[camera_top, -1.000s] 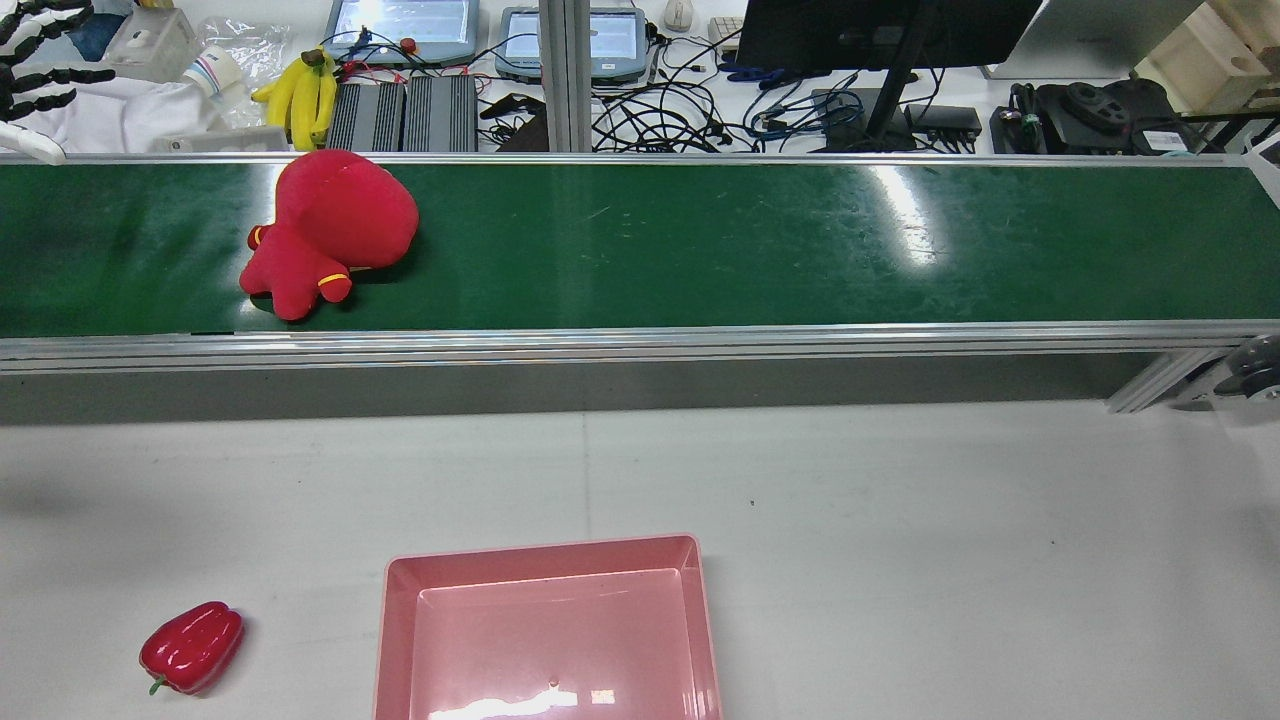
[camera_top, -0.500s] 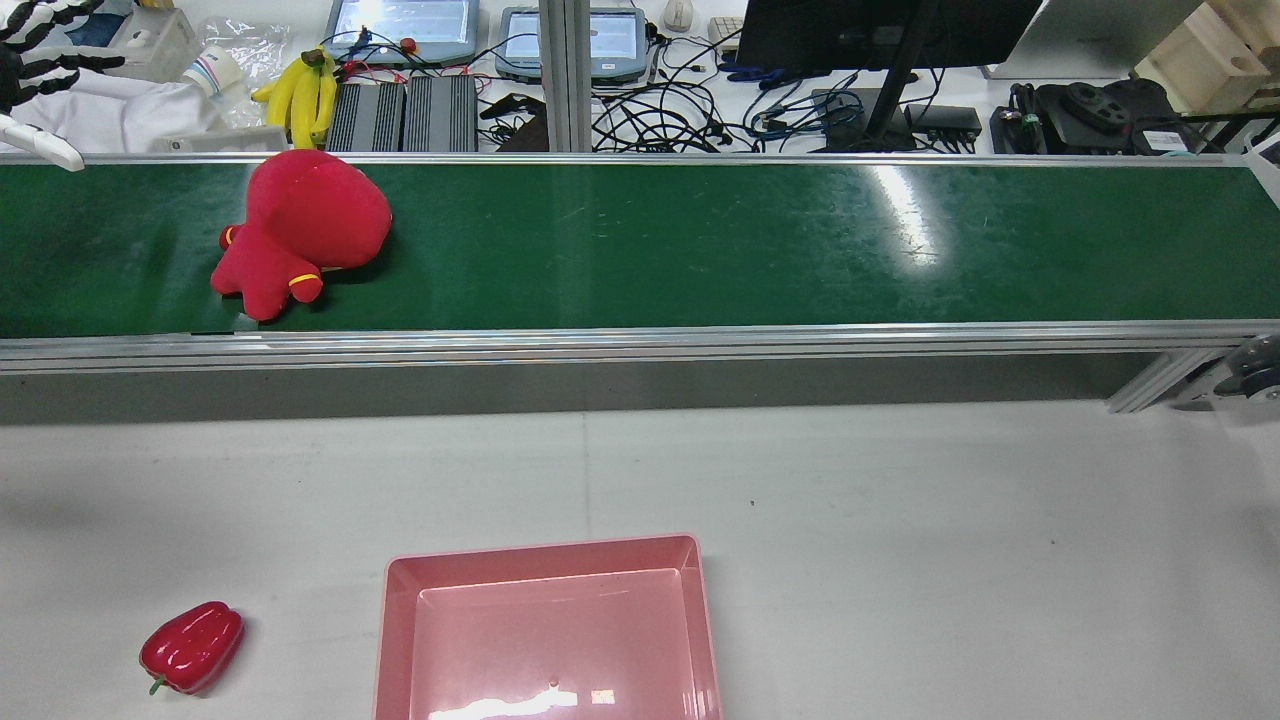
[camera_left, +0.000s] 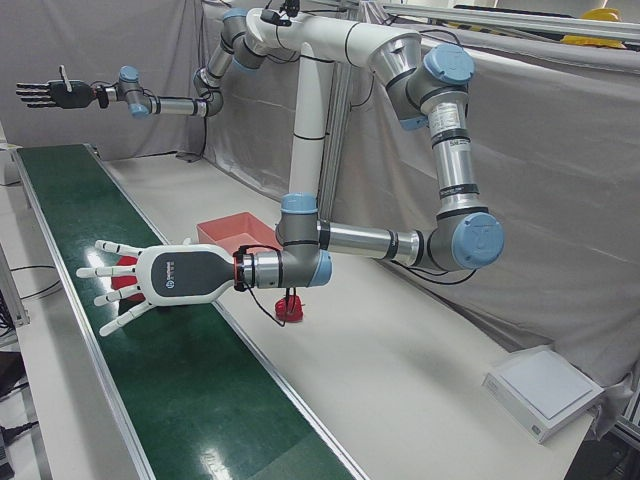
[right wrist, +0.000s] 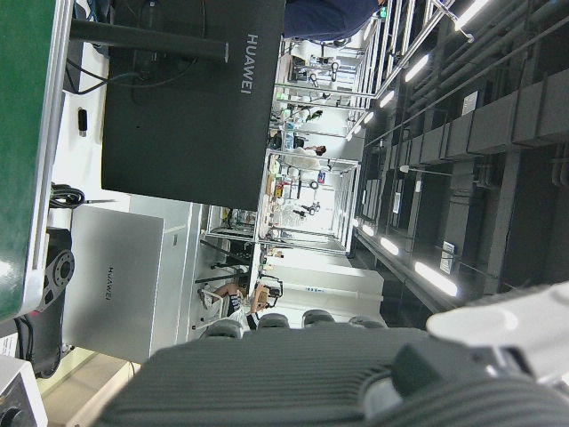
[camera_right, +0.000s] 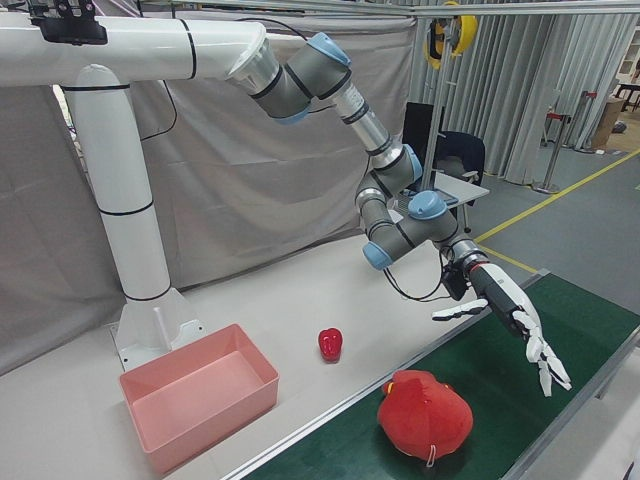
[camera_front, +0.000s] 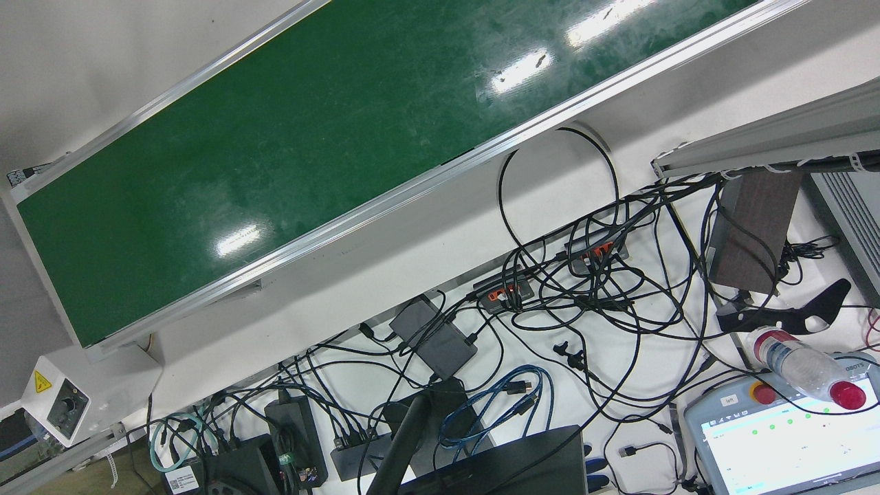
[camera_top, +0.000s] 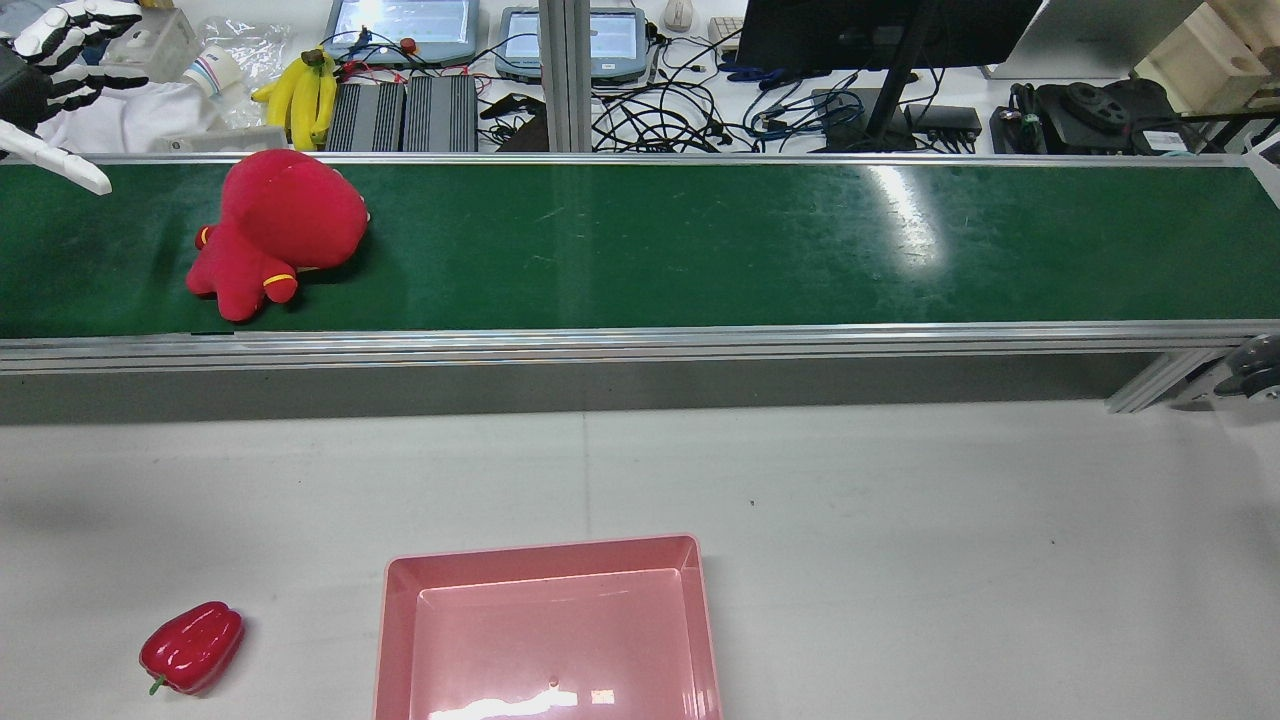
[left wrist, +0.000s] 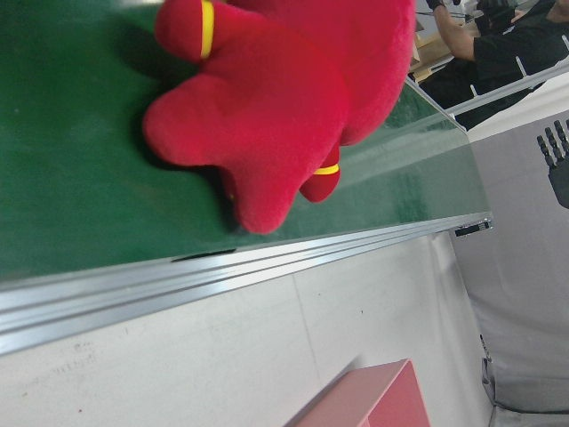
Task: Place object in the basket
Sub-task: 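Reach the left hand down over the red plush toy on the belt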
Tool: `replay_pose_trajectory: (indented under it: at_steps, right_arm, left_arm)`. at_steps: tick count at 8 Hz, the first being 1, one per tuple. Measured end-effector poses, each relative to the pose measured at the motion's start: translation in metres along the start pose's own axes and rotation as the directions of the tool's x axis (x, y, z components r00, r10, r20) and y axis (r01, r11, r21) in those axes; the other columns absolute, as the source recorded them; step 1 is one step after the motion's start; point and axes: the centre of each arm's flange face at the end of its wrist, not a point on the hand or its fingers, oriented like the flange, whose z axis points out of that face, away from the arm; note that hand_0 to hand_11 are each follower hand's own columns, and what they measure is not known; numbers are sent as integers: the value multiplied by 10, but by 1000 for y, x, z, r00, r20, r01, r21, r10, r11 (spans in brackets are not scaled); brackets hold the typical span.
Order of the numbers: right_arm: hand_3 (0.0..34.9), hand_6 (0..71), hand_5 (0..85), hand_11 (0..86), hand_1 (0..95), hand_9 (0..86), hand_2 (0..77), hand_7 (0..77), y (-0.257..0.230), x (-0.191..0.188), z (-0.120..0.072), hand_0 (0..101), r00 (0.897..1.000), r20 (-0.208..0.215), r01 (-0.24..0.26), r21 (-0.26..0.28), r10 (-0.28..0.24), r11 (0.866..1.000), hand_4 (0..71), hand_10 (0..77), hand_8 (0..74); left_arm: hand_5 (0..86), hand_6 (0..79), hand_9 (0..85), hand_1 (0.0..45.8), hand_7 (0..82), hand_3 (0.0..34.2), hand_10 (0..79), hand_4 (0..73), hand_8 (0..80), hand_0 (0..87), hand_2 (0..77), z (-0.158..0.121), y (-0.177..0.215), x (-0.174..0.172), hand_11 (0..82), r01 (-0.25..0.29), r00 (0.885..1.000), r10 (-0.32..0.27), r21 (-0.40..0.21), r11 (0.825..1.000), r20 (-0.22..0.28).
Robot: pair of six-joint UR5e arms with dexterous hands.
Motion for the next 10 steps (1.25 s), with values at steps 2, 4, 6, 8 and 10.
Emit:
replay_pose_trajectory:
  at_steps: [2,4,6,8,10]
  right_arm:
    - [0,0,0,0,0,0,5,5,0,0,0,0,1000,0,0,0,0,1000,0,0,0]
    - [0,0,0,0,0,0,5,5,0,0,0,0,1000,0,0,0,0,1000,0,0,0]
    - [0,0,0,0,0,0,5,5,0,0,0,1,1000,0,1,-1,-1,1000,0,0,0]
    - [0,0,0,0,0,0,5,5,0,0,0,1,1000,0,0,-1,0,1000,0,0,0]
    - [1,0,0,0,0,0,5,5,1,0,0,1,1000,0,0,-1,0,1000,0,0,0]
  left_arm:
    - [284,22,131,76,76,297,11,5,153,504,5,2,8,-13,22,1,1000,-1,-12,1000,19]
    - [284,22,131,76,76,296,11,5,153,504,5,5,16,-25,22,-12,999,13,-25,1000,36]
    - [284,22,120,76,60,283,11,5,153,499,5,5,15,-38,22,-22,999,22,-12,1000,50]
    - [284,22,120,76,71,283,11,5,153,498,5,6,13,-49,22,-22,997,22,-1,1000,67]
    - [284,33,120,76,71,282,11,5,153,498,5,7,10,-53,22,-33,997,33,4,999,73]
